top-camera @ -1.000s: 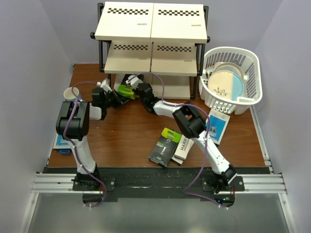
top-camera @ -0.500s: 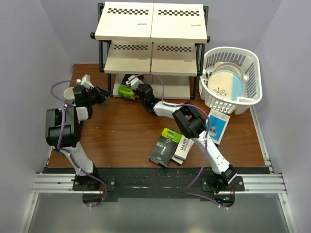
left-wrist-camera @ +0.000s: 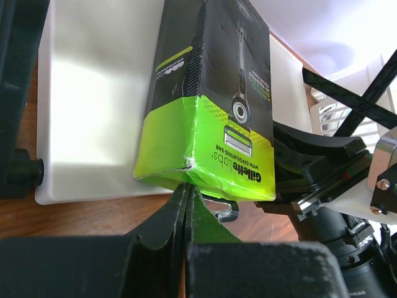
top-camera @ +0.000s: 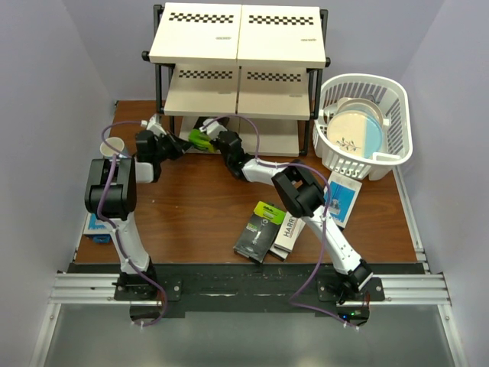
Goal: Place and organize the shaving razors onto the shelf
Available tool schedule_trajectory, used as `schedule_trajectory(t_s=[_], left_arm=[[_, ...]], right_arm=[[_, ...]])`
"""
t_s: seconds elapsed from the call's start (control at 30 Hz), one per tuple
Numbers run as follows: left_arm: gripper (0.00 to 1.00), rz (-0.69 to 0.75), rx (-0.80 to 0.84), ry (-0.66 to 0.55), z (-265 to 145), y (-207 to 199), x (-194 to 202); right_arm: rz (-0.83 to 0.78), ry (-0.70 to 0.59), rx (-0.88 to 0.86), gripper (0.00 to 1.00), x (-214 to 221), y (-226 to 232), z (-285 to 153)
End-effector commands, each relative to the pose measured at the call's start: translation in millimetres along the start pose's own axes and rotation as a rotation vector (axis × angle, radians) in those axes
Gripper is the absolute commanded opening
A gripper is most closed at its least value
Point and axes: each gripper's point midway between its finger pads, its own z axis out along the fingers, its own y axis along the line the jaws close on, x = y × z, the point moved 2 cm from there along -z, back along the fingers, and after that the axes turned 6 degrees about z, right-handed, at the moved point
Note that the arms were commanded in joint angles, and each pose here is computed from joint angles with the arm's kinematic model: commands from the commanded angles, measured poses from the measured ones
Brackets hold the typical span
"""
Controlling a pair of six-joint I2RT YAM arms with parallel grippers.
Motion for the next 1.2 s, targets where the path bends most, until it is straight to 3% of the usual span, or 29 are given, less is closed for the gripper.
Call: schedule_trajectory(t_s=[0.0, 0.13, 0.33, 0.7, 1.17], left_arm=[[0.0, 0.017, 0.044, -0.074, -5.9, -14.9, -22.8], [0.0, 0.027, -0.015, -0.129, -23.4, -0.1, -42.0], [0.0, -0.014, -0.026, -0.142, -13.2, 14.9, -45.5], [0.02, 0.018, 0.048, -0.104, 25.5, -11.5, -24.2], [0.02, 0.018, 0.051, -0.08, 9.1, -21.5, -14.1]], right_arm=[[0.018, -0.061, 0.033, 0.19, -25.6, -8.9, 2.4], [0.017, -0.053, 0.037, 0.19, -22.3, -9.6, 2.3], [0.019, -0.042, 0.032, 0.19, -19.2, -8.3, 1.9], [-0.005, -0.063, 0.014, 0.2, -22.9, -2.1, 5.1], [-0.002, -0.098, -0.025, 0.27, -27.0, 9.5, 15.4]])
